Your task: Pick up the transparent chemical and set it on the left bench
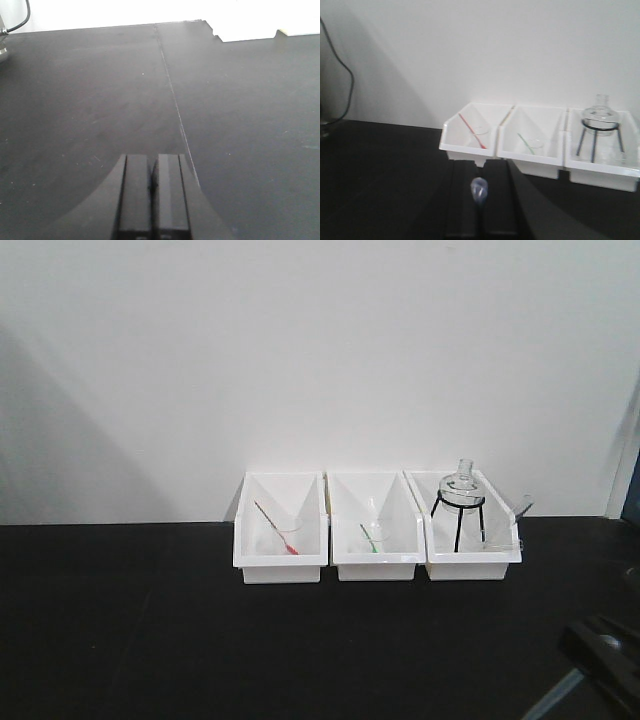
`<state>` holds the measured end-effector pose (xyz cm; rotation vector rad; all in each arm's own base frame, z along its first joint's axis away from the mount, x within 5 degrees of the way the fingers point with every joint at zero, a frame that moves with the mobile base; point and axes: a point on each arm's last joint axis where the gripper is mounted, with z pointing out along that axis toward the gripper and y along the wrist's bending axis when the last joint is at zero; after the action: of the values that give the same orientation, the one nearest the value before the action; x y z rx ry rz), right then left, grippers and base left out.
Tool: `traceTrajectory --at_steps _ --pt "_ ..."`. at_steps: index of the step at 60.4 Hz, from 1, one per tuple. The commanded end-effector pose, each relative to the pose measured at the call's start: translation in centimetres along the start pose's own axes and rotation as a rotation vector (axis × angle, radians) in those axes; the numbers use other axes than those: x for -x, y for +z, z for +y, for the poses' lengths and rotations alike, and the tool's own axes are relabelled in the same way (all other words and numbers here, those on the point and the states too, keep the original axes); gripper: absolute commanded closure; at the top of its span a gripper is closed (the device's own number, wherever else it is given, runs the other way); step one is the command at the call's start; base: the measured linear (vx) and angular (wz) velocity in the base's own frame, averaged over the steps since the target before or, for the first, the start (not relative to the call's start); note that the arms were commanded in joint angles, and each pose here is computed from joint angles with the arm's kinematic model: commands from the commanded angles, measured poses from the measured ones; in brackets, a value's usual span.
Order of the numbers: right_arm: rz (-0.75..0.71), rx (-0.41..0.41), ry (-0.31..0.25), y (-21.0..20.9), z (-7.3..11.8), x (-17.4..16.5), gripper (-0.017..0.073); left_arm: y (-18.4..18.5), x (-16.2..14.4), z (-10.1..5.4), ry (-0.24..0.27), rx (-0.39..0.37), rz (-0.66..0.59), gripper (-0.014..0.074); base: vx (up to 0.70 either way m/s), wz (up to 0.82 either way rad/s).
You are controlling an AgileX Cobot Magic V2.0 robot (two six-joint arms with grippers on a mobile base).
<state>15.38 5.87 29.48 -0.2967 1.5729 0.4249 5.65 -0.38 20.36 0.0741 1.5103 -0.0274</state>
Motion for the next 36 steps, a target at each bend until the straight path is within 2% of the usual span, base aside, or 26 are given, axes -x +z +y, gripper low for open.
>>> traceTrajectory --at_steps 1,12,23,29,36 --pt "-0.08 0.116 0.017 1.8 0.7 0.7 0.0562 -0.1 0.3 0.0 -0.009 0.002 -0.081 0.0597 0.0 0.0" --pt "0.035 0.198 0.056 5.2 0.4 -2.7 0.0562 -0.1 0.3 0.0 -0.009 0.002 -0.081 0.0597 0.0 0.0" --pt "0.093 0.26 0.062 7.5 0.3 -5.6 0.0534 -0.1 0.3 0.0 -0.009 0.002 -0.081 0.0597 0.0 0.0" --pt "0.12 0.28 0.079 8.3 0.2 -7.0 0.0466 -0.1 0.3 0.0 -0.009 0.002 -0.081 0.0597 0.0 0.0" --pt "0.138 0.3 0.103 8.8 0.2 -8.1 0.0331 -0.1 0.3 0.0 -0.009 0.002 -0.081 0.0597 0.0 0.0"
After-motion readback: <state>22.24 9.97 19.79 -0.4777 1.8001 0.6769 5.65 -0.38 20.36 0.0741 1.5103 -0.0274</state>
